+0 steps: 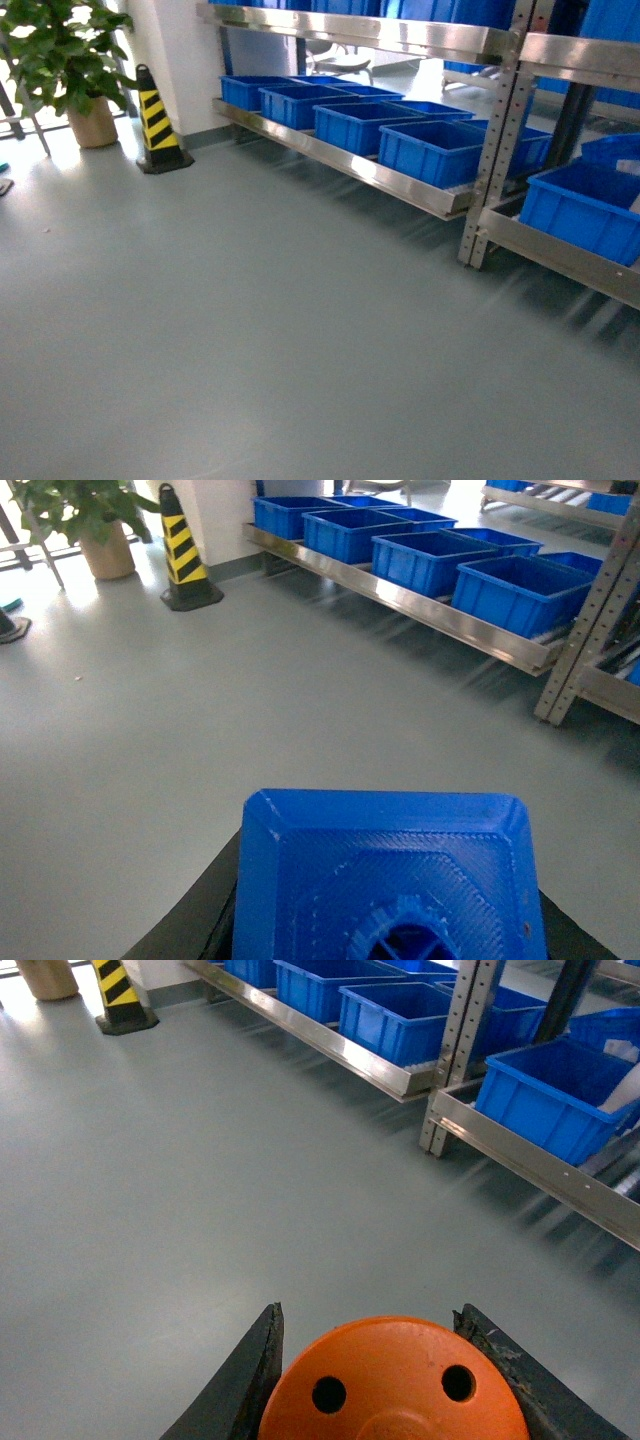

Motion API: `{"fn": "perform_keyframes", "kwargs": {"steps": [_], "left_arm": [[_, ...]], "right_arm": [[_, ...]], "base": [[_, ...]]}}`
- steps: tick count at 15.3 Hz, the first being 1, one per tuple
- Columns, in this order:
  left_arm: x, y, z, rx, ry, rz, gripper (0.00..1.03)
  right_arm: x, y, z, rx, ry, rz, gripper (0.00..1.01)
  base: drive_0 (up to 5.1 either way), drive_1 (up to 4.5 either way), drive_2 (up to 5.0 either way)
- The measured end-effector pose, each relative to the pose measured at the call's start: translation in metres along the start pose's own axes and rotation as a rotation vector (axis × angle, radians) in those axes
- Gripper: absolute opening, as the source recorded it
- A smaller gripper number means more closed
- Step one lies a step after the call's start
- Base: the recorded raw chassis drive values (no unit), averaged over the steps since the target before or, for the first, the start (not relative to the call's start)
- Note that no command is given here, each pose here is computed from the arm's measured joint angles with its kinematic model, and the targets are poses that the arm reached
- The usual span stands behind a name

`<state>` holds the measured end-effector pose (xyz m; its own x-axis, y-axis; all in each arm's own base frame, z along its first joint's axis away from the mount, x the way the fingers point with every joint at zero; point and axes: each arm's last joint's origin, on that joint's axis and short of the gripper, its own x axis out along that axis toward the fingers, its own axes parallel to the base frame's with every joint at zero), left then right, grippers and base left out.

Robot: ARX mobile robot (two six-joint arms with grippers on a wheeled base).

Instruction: Sort blue parts and orange caps into right shelf containers

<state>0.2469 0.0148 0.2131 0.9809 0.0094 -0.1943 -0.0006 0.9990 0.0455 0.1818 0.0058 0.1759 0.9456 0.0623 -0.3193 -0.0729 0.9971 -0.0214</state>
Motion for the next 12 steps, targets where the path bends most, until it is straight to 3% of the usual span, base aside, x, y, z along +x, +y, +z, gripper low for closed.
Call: {"fn": "perform_keyframes", "kwargs": {"steps": [12], "left_arm": [[0.0,-0.0007,0.0,0.001,0.0,-0.003,0.44]], "right_arm": [[0.0,0.0,0.0,0.0,0.0,0.0,0.43]], "base": [[-1.5,-1.48,-1.5]]}}
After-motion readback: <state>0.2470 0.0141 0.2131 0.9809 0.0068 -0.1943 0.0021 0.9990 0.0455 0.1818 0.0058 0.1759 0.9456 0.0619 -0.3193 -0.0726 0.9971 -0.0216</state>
